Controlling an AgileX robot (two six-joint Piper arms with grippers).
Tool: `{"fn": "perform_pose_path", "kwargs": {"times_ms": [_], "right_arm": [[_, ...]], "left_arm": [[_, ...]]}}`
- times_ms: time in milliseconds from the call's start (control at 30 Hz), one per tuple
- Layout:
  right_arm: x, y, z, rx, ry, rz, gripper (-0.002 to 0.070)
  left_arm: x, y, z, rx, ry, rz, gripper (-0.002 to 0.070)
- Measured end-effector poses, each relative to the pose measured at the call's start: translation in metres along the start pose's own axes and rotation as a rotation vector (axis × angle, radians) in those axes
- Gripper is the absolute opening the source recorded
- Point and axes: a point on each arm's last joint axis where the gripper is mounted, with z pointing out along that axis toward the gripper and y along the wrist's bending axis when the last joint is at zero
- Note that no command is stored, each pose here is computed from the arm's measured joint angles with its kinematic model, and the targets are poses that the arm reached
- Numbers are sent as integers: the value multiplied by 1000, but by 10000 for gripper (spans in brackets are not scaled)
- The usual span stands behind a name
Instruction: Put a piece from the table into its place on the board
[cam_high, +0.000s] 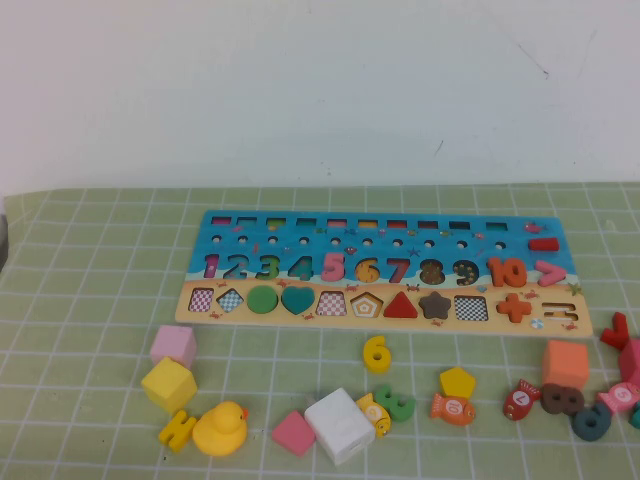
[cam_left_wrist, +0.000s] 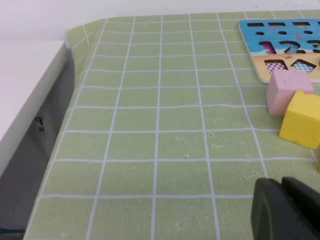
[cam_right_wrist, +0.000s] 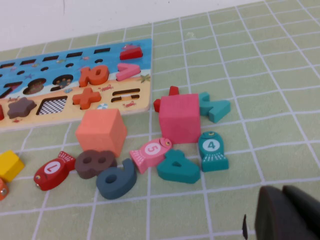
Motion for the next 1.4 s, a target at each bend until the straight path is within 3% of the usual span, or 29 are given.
{"fn": "perform_pose_path", "kwargs": {"times_ms": [1400], "right_arm": [[0,0,0,0,0,0,-3]], "left_arm": [[0,1,0,-12,0,31,-2]]}}
